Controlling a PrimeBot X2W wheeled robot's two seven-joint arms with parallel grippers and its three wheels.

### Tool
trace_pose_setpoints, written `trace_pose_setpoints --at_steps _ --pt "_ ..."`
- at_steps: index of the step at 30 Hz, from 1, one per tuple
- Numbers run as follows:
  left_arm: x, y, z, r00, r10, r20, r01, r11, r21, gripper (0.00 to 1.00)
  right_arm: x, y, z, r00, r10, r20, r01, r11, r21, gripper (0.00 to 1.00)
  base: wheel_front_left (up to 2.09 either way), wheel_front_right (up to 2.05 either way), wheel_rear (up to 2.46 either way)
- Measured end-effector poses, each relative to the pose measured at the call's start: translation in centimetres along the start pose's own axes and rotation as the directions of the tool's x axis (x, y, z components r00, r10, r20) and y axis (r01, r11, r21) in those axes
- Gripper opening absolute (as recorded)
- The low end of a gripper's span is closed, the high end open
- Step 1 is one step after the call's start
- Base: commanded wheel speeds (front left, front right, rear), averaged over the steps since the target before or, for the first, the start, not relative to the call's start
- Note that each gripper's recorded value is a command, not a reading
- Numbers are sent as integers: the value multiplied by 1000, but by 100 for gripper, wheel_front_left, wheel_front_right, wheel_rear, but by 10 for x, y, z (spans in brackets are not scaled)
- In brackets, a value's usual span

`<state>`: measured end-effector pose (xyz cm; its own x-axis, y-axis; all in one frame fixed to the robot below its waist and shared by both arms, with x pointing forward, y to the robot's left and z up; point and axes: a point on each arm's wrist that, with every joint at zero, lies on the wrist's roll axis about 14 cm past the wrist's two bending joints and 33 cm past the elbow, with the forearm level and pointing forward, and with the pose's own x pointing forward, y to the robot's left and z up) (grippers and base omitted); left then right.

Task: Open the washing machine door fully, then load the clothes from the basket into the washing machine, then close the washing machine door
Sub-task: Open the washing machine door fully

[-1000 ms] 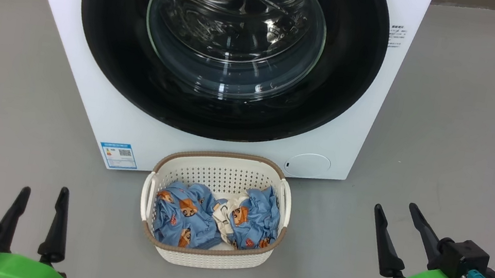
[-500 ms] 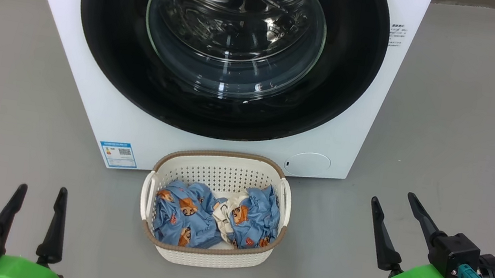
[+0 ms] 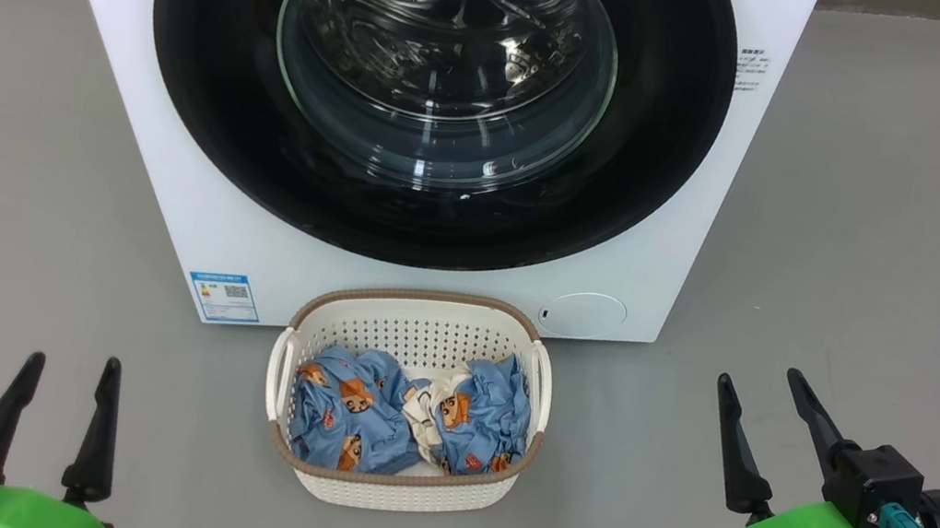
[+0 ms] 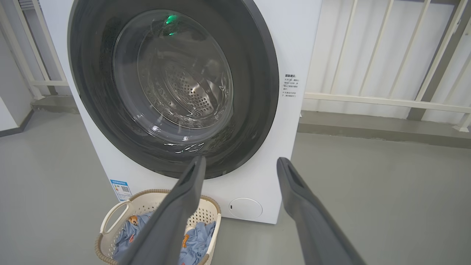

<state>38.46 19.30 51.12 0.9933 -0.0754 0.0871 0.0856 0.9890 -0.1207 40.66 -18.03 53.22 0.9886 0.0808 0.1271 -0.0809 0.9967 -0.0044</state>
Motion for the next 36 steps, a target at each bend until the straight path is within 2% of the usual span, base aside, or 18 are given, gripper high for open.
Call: trace_pose_setpoints --at_steps 22,36 --pt "5 -1 2 1000 -12 6 12 1000 7 100 0 -4 -1 1000 -16 -2 16 1000 7 100 5 5 -10" --pt "6 1 -1 1000 -8 -3 8 1000 6 100 3 -2 -6 1000 -13 -13 13 1000 12 100 93 93 -186"
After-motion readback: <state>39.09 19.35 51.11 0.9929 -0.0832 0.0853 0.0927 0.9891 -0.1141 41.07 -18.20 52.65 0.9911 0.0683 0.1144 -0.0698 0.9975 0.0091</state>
